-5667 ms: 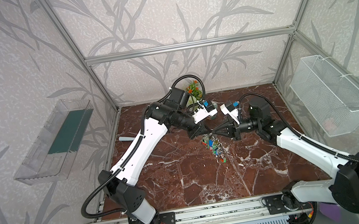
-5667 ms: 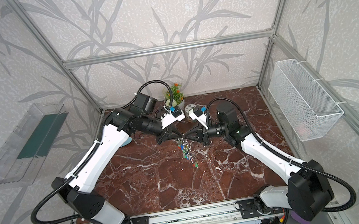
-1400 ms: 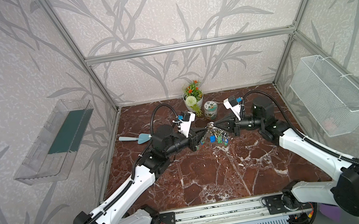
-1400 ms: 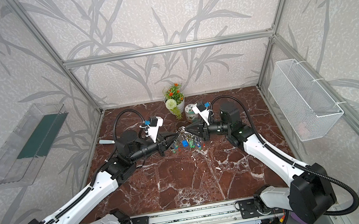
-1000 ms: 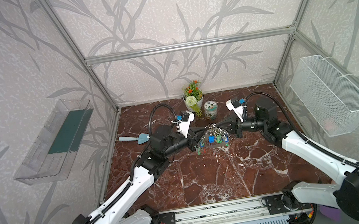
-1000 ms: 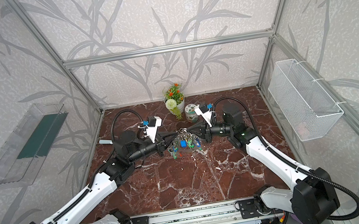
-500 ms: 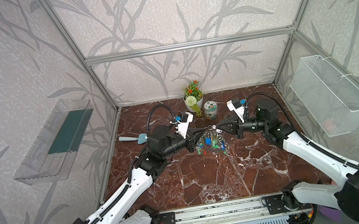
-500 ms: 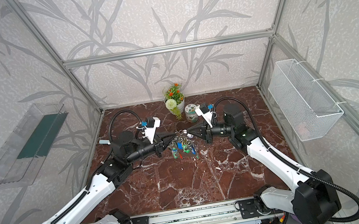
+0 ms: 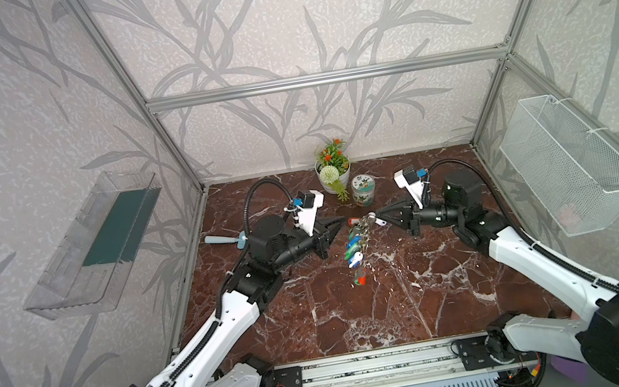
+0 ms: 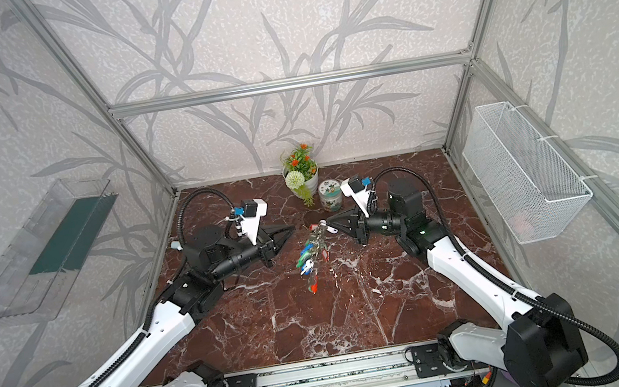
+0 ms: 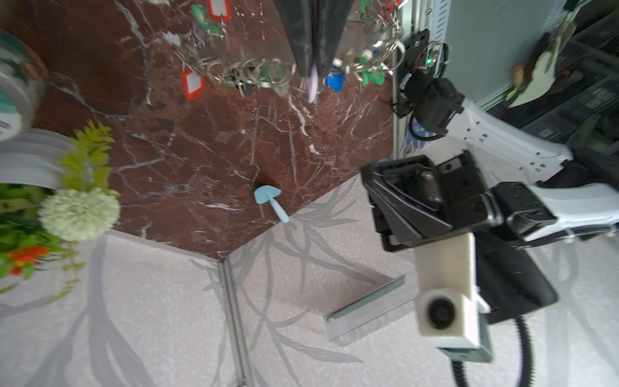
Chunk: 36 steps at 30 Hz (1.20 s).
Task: Put the keys on the keyring
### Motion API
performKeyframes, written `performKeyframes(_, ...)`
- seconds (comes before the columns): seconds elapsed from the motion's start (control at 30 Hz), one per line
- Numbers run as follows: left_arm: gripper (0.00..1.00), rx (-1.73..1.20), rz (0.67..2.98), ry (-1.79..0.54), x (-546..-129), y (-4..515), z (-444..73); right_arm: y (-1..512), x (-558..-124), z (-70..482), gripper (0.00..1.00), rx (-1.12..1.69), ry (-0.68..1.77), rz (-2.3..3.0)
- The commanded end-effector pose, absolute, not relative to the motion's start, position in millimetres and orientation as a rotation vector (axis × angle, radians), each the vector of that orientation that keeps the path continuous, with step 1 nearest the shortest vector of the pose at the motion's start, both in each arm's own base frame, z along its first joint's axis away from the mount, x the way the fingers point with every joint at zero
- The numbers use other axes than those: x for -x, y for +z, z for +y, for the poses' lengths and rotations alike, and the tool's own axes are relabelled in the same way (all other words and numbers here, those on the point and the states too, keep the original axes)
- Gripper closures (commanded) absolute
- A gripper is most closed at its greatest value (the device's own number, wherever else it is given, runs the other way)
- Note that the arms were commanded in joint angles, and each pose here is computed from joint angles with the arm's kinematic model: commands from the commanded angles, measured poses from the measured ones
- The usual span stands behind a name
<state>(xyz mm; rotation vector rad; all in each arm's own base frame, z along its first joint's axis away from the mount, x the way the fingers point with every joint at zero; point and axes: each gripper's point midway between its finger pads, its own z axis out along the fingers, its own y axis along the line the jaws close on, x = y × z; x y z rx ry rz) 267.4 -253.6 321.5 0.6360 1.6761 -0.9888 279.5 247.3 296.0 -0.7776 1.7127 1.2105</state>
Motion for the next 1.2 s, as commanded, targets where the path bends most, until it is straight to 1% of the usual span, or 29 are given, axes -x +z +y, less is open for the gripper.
performKeyframes(0.0,1.0,-0.627,1.604,-0.978,-266,344,-249,307,-284,242,0.88,0.755,1.165,1.676)
performKeyframes(0.23,1.0,-0.616,1.61,-0.978,-265,342,-248,308,-283,242,0.9,0.754,1.171,1.67)
performKeyframes(0.43,0.99,-0.594,1.641,-0.977,-265,336,-245,305,-288,237,0.77,0.702,1.134,1.693)
performKeyframes(0.47,0.94,-0.597,1.649,-0.98,-264,334,-245,303,-289,235,0.76,0.685,1.121,1.706)
performKeyframes(0.5,0.86,-0.601,1.658,-0.984,-263,331,-245,300,-290,233,0.74,0.672,1.112,1.721)
performKeyframes(0.57,0.7,-0.596,1.674,-0.983,-261,326,-243,294,-292,230,0.66,0.638,1.089,1.75)
performKeyframes(0.67,0.51,-0.561,1.693,-0.974,-260,320,-239,277,-300,220,0.63,0.565,1.021,1.846)
performKeyframes(0.73,0.38,-0.526,1.731,-0.975,-261,312,-236,261,-305,211,0.57,0.496,0.957,1.922)
performKeyframes(0.77,0.33,-0.504,1.758,-0.977,-262,306,-234,251,-310,204,0.52,0.448,0.907,1.968)
performKeyframes(0.83,0.24,-0.443,1.834,-0.974,-267,291,-231,232,-317,188,0.43,0.352,0.804,2.055)
performKeyframes(0.9,0.19,-0.388,1.941,-0.967,-271,268,-230,213,-321,175,0.31,0.279,0.721,2.13)
performKeyframes(0.93,0.18,-0.356,1.987,-0.961,-274,258,-229,203,-324,169,0.28,0.24,0.686,2.167)
performKeyframes(1.03,0.17,-0.232,2.131,-0.935,-284,224,-226,173,-334,157,0.25,0.145,0.622,2.298)
performKeyframes(1.13,0.27,-0.148,2.254,-0.886,-295,194,-224,149,-343,153,0.26,0.079,0.587,2.367)
performKeyframes(1.17,0.28,-0.15,2.282,-0.883,-296,187,-227,142,-346,154,0.27,0.062,0.59,2.385)
